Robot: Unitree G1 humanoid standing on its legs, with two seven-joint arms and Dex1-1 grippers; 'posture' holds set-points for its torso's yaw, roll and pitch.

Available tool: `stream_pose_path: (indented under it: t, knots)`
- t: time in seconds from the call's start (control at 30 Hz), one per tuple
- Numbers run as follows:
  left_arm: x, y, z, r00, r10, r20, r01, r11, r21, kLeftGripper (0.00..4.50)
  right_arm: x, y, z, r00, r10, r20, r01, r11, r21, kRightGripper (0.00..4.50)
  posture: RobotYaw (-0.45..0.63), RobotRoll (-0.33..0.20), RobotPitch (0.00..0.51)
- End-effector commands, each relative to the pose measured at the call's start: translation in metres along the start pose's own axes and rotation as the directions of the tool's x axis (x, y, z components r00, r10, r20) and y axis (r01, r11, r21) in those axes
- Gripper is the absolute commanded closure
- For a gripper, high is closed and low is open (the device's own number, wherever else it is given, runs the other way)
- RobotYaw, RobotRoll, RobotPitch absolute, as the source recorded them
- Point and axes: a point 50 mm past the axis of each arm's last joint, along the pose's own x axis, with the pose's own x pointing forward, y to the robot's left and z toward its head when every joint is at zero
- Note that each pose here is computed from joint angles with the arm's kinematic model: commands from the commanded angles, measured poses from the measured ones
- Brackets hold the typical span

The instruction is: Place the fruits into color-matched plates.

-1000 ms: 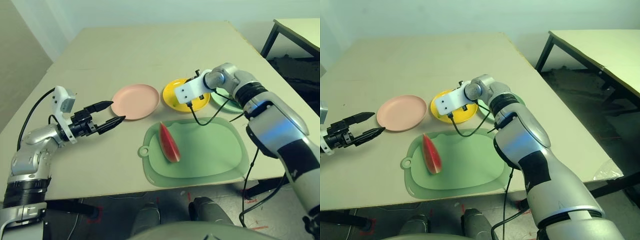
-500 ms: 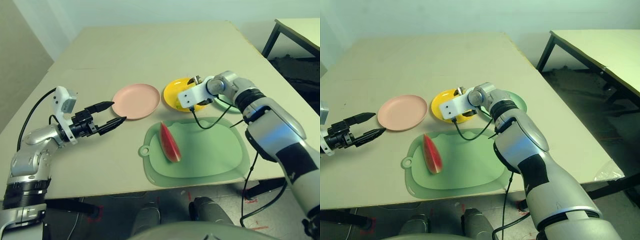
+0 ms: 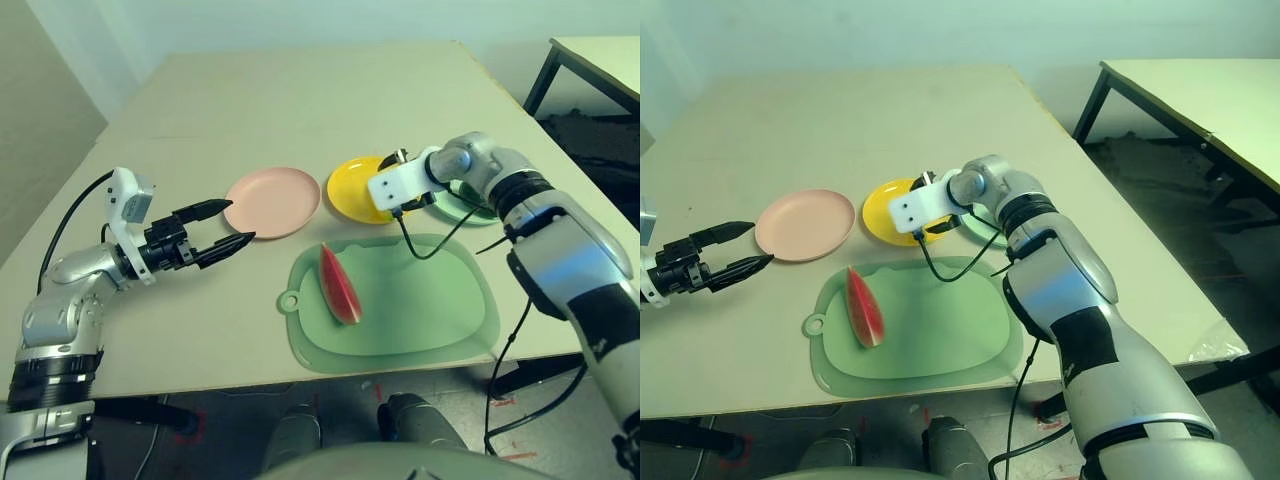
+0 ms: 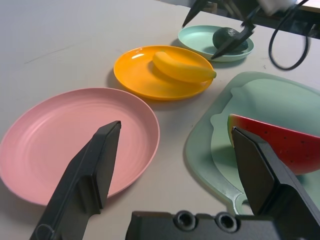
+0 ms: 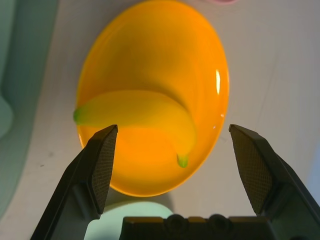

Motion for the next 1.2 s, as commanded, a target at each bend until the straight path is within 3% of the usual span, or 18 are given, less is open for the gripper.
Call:
stream_pose_path:
  t: [0.03,0.2,0.37,0.6,0.73,1.03,1.2]
  knots:
    - [0.001,-0.002,-0.005,1.000,-0.022,-0.023,0.022,1.000,-0.003,0.00,-0.012,0.008,-0.006,0.994,-0.020,0.112,0.009,0.995,0.100,0.02,-0.03,0.000,0.040]
    - [0.001,-0.004,-0.005,0.998,-0.053,-0.022,0.053,0.999,-0.001,0.00,-0.033,0.036,-0.013,0.954,-0.054,0.295,-0.044,0.947,0.317,0.02,-0.04,0.000,0.039]
    - [-0.001,-0.005,-0.008,0.995,-0.093,-0.037,0.093,0.996,0.007,0.00,-0.053,0.088,-0.010,0.860,-0.154,0.487,-0.212,0.760,0.615,0.02,-0.06,0.000,0.035]
    - [0.000,-0.005,-0.010,0.989,-0.136,-0.050,0.137,0.991,0.011,0.00,-0.068,0.166,-0.011,0.729,-0.228,0.646,-0.422,0.593,0.686,0.02,-0.09,0.000,0.026]
    - [0.002,-0.006,-0.011,0.987,-0.154,-0.052,0.155,0.988,0.012,0.00,-0.069,0.180,-0.016,0.705,-0.281,0.651,-0.412,0.584,0.699,0.02,-0.09,0.000,0.023]
    - [0.001,-0.006,-0.011,0.980,-0.183,-0.075,0.186,0.981,0.047,0.00,-0.059,0.183,-0.028,0.662,-0.410,0.628,-0.301,0.621,0.723,0.02,-0.09,0.000,0.015]
    - [0.013,-0.002,0.010,0.933,-0.304,-0.190,0.347,0.900,0.264,0.00,-0.059,0.187,-0.029,0.661,-0.411,0.628,-0.301,0.621,0.723,0.02,-0.08,0.000,0.014]
